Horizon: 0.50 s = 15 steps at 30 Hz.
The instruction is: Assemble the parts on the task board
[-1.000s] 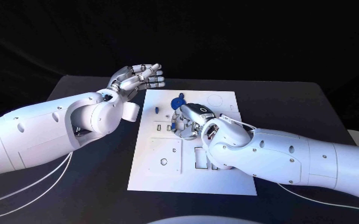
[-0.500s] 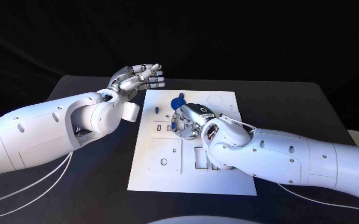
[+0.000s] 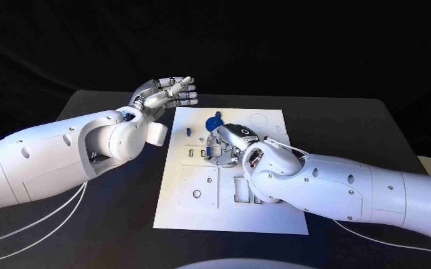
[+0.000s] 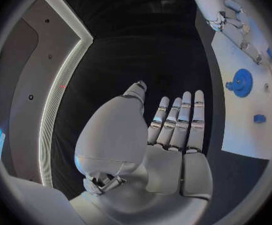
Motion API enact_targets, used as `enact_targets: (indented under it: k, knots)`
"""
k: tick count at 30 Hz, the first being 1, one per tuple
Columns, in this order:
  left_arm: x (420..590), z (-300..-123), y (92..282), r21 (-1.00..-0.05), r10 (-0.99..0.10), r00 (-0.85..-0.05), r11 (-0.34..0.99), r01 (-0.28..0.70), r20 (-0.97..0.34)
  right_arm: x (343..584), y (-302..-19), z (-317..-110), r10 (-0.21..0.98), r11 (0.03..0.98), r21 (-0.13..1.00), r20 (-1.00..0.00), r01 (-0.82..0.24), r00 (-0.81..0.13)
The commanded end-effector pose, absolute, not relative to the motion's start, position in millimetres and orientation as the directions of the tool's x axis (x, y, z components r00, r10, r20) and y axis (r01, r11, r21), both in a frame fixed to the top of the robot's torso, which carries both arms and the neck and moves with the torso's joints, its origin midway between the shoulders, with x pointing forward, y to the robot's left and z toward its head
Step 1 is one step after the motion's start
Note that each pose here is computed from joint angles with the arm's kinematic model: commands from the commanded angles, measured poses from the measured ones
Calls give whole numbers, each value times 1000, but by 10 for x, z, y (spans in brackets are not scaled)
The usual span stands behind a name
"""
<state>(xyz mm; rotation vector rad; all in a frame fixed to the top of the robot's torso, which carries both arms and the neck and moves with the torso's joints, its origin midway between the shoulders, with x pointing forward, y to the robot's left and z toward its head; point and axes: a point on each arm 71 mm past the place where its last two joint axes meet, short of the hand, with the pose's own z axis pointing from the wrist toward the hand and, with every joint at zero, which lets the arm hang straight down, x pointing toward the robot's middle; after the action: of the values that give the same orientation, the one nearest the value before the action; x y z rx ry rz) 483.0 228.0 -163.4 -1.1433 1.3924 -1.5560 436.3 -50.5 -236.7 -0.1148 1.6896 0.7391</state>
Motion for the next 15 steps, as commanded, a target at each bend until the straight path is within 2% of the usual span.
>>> enact_targets:
  k: [1,7,10,15]
  knots:
    - [4825,-1626,2259,-990,-927,-348,-139,-32,142,4348,-511,-2340,338,774,419,-907,-474,-250]
    - [4838,-1647,2277,-995,-932,-349,-94,-33,99,4299,-614,-2234,425,737,463,-884,-493,-196]
    - [4855,-1669,2305,-999,-940,-339,-33,-36,43,4285,-734,-2113,502,700,510,-849,-501,-163]
    - [4887,-1721,2351,-995,-936,-348,86,-58,-60,4339,-1041,-1890,630,622,637,-753,-457,-192]
